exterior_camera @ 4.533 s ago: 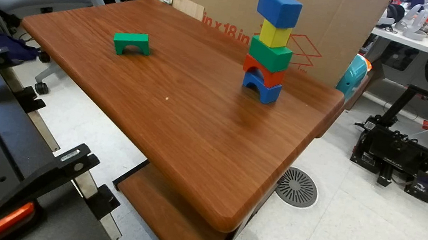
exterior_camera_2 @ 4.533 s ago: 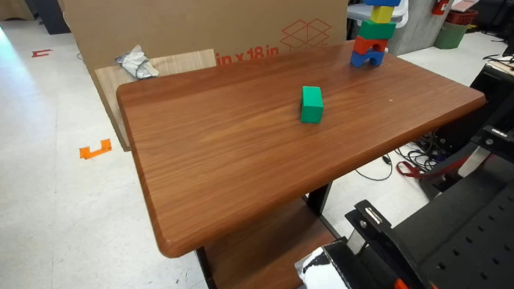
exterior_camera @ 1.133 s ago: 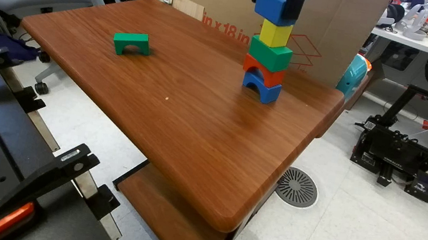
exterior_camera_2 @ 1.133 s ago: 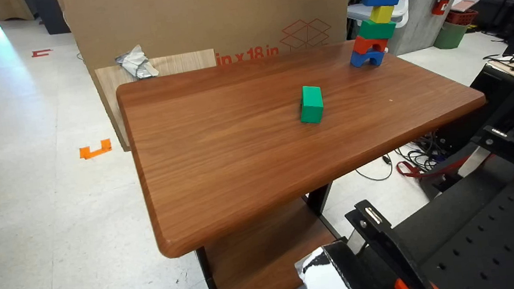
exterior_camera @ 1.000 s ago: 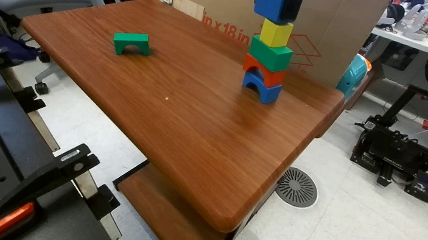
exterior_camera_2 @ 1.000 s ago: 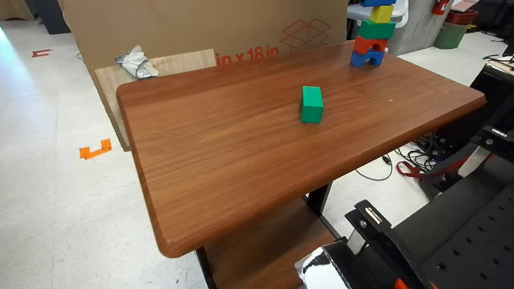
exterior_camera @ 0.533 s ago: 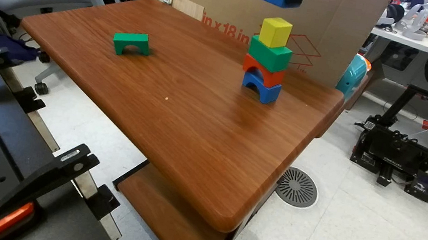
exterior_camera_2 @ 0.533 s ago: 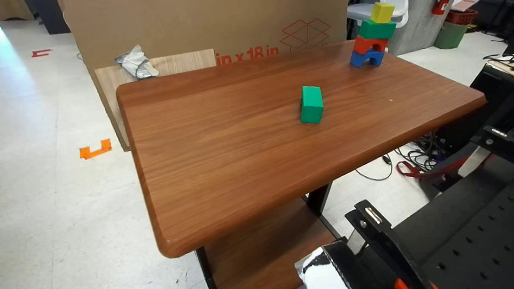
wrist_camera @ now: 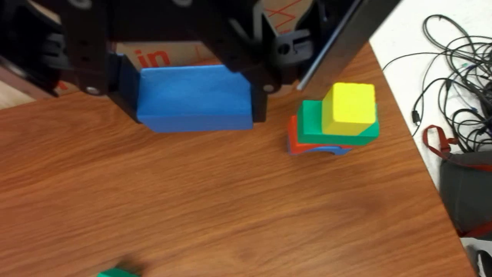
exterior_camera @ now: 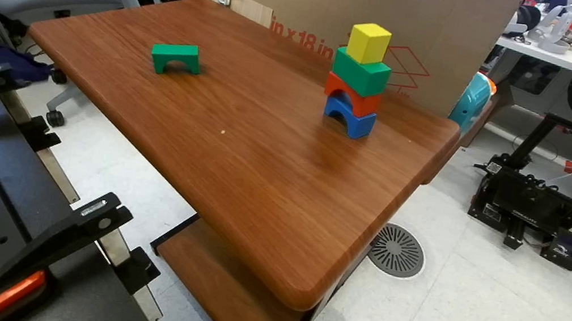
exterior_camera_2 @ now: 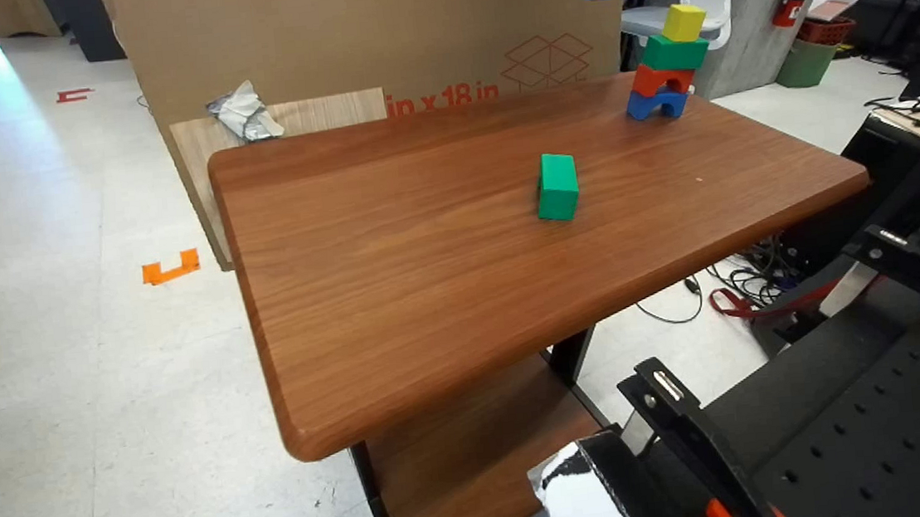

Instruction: Remove the blue block from the top of the stack

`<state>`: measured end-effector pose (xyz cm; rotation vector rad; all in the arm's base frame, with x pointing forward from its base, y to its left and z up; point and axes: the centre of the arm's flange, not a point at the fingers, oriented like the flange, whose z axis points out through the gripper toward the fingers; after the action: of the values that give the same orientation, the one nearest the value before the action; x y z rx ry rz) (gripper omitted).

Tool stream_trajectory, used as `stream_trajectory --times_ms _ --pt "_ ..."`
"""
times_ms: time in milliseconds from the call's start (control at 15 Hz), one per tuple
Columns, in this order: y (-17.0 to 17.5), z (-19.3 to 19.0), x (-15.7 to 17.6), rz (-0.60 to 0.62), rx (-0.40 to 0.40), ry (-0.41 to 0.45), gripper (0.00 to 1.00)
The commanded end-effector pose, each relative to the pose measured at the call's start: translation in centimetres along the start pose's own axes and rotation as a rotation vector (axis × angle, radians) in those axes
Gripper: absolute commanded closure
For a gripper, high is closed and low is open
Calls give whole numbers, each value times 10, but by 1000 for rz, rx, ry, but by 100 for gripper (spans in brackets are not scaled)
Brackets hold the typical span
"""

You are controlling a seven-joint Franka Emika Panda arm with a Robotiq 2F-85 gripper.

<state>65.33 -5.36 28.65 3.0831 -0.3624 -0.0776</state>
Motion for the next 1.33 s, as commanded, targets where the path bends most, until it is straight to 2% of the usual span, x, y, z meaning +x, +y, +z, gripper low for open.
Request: stream_trajectory --times_ms 0,467,933,1267 --pt "-27 28 0 -102 6 -64 58" --pt "-61 99 -1 -210 -36 -152 58" --pt "-79 123 4 -265 -113 -131 58" --pt "-80 140 10 -288 -154 -147 58"
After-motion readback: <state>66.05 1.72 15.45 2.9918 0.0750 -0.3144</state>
